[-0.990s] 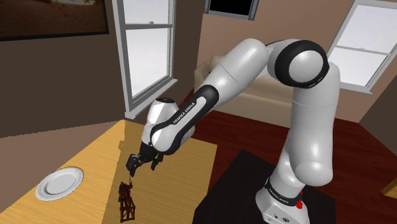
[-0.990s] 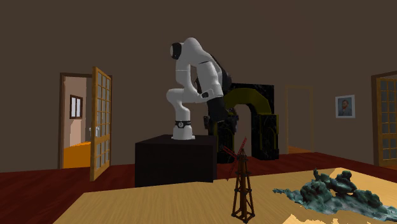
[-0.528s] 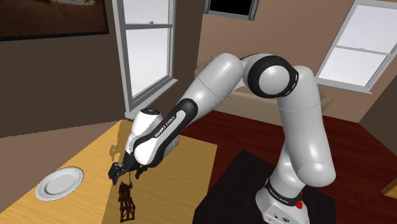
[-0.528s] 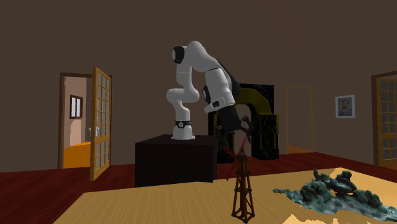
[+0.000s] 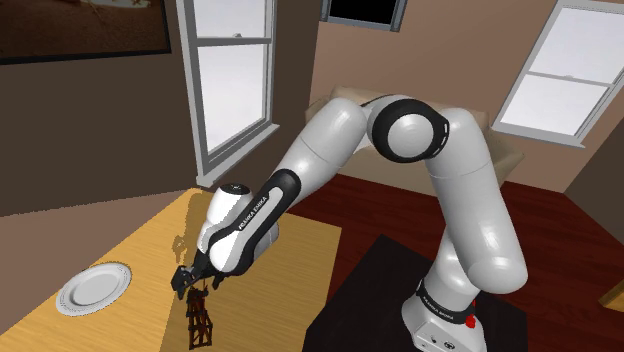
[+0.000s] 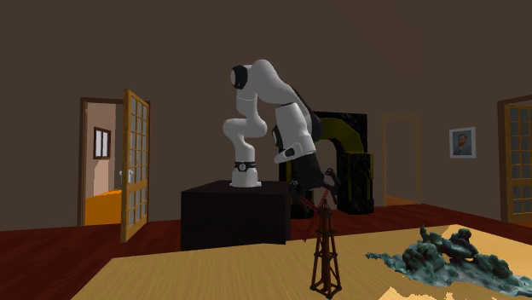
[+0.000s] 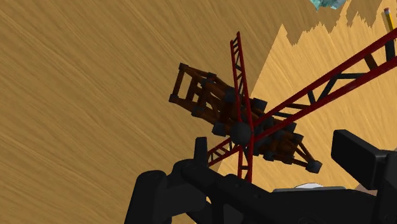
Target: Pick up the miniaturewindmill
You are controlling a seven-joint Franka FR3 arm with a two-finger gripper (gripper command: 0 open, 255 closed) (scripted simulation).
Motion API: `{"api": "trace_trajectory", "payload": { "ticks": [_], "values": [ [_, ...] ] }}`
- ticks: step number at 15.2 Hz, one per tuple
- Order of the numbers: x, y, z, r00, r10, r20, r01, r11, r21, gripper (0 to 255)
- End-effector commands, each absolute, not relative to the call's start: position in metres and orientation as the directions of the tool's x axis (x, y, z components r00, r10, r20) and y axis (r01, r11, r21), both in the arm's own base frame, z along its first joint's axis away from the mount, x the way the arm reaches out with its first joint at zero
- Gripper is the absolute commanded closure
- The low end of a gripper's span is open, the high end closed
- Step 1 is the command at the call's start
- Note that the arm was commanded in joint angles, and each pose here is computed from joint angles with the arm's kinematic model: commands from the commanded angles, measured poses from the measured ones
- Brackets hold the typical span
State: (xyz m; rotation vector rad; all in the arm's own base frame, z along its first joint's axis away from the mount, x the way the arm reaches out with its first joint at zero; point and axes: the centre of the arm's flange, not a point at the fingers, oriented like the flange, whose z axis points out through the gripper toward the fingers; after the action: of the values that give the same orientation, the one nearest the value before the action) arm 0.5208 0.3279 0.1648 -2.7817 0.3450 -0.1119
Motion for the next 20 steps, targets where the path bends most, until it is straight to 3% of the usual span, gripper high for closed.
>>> {"api": "trace_trajectory", "payload": {
  "ticks": [1,10,20],
  "values": [
    [0.521,0.328,0.164,0.968,-0.25,0.037,-0.224,-0.915,-0.337,255],
    [0.521,0.328,0.164,0.967,-0.25,0.037,-0.224,-0.915,-0.337,255],
    [0.521,0.328,0.217,0.967,-0.25,0.037,-0.224,-0.915,-0.337,255]
  ]
}}
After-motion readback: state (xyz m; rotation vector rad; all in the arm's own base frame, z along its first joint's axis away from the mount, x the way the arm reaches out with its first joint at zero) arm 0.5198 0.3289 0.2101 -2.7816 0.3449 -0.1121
